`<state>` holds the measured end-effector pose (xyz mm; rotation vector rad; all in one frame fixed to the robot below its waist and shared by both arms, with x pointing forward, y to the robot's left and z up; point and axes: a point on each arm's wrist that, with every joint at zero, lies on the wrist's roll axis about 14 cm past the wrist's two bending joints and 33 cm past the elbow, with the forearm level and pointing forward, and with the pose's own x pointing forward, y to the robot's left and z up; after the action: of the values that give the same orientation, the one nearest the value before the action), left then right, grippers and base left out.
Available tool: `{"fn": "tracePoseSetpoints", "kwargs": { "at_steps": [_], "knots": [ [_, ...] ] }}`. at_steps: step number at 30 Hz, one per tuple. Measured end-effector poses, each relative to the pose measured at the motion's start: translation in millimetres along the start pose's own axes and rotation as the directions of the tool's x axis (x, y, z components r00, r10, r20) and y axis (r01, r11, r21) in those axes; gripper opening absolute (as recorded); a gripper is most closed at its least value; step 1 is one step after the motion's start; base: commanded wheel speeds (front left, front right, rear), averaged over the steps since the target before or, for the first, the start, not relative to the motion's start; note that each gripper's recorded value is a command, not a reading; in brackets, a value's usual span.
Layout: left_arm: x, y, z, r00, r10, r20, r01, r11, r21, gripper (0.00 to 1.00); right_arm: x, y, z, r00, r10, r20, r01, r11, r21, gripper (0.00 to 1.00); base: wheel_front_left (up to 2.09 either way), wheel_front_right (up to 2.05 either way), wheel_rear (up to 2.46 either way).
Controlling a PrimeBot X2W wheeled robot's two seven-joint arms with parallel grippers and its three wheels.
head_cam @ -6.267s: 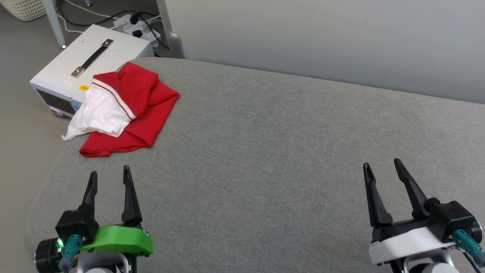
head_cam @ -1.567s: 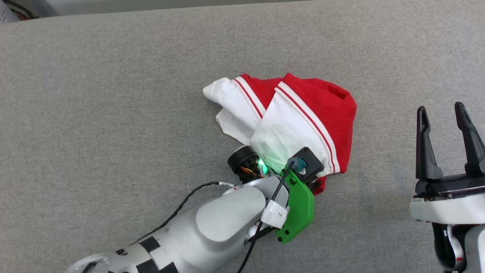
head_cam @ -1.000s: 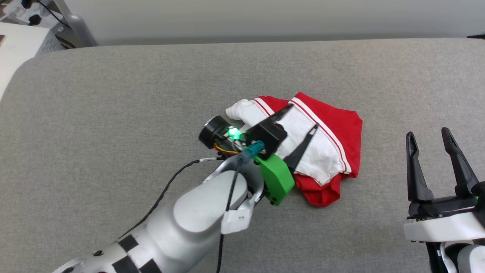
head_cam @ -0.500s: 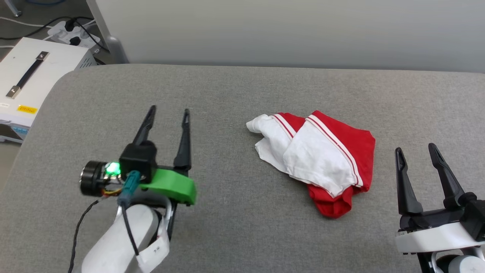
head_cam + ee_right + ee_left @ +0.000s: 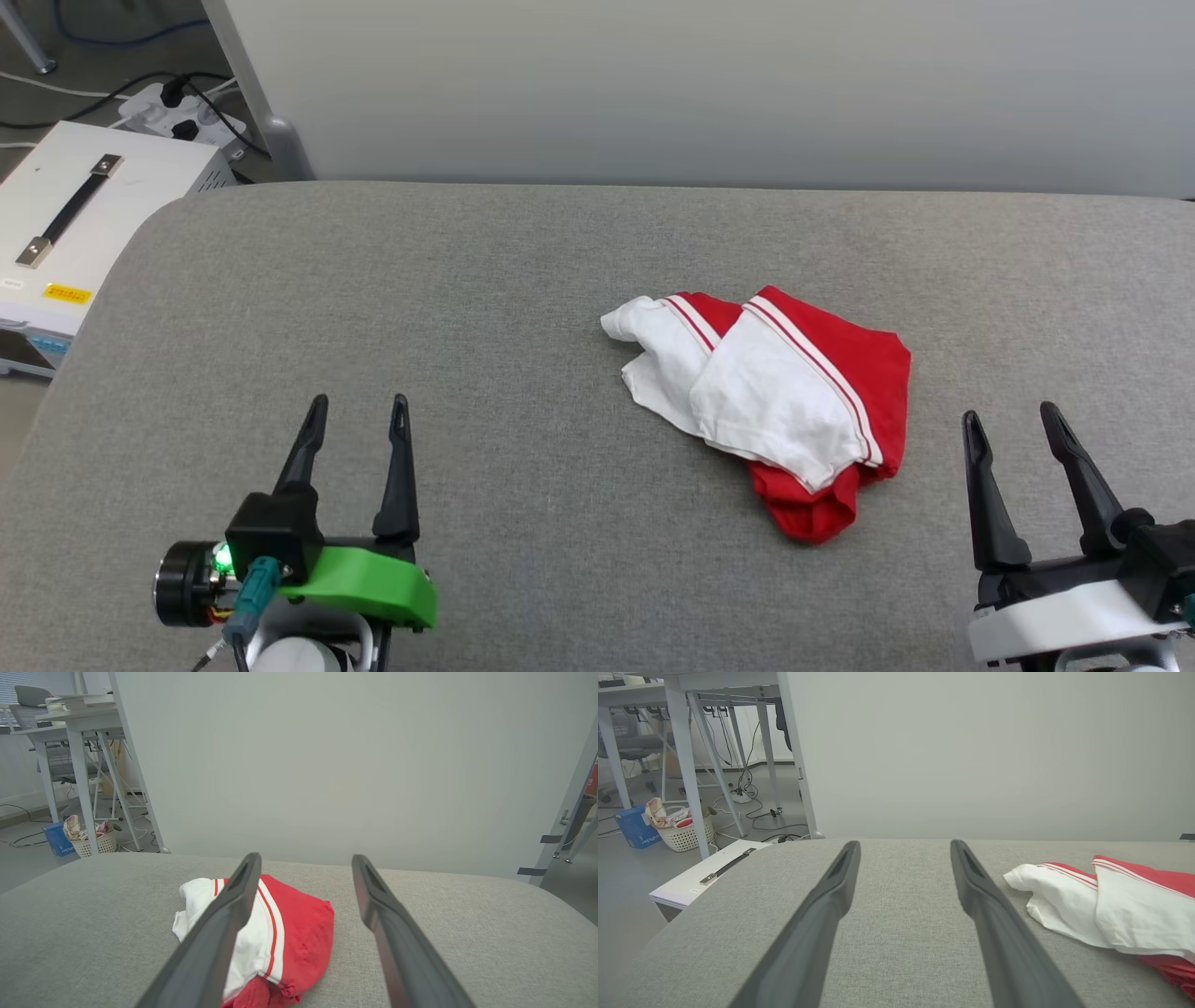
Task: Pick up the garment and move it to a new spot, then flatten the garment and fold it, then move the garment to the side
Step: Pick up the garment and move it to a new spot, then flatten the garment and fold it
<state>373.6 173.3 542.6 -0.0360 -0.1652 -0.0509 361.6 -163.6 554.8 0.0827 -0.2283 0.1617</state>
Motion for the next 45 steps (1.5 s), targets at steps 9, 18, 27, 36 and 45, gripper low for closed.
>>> {"fn": "tracePoseSetpoints", "kwargs": {
  "at_steps": [9, 18, 27, 36, 45],
  "knots": [
    [-7.0, -10.9, -12.3, 0.999, -0.033, -0.026, 0.033, 0.999, -0.003, 1.0, -16.9, -5.8, -16.7, 0.998, -0.024, -0.064, 0.025, 1.0, 0.004, 1.0, 0.0, 0.0, 0.0],
    [-9.9, -4.6, -19.7, 0.999, -0.013, -0.045, 0.013, 1.0, -0.001, 1.0, -22.7, -8.2, -22.1, 0.996, -0.04, -0.083, 0.041, 0.999, 0.012, 1.0, 0.0, 0.0, 0.0],
    [-11.1, -3.1, -24.0, 0.998, -0.015, -0.056, 0.015, 1.0, -0.006, 1.0, -22.8, -7.5, -22.9, 0.996, -0.04, -0.086, 0.041, 0.999, 0.015, 1.0, 0.0, 0.0, 0.0],
    [-12.4, -1.2, -28.4, 0.998, -0.009, -0.069, 0.009, 1.0, -0.003, 1.0, -20.6, -10.5, -17.4, 0.997, -0.049, -0.067, 0.049, 0.999, 0.012, 1.0, 0.0, 0.0, 0.0],
    [-11.7, 2.0, -36.6, 0.996, 0.004, -0.092, -0.005, 1.0, -0.008, 1.0, 31.5, -14.0, 59.2, 0.982, 0.042, 0.183, -0.029, 0.997, -0.073, 1.0, 0.0, 0.0, 0.0]
  ]
}}
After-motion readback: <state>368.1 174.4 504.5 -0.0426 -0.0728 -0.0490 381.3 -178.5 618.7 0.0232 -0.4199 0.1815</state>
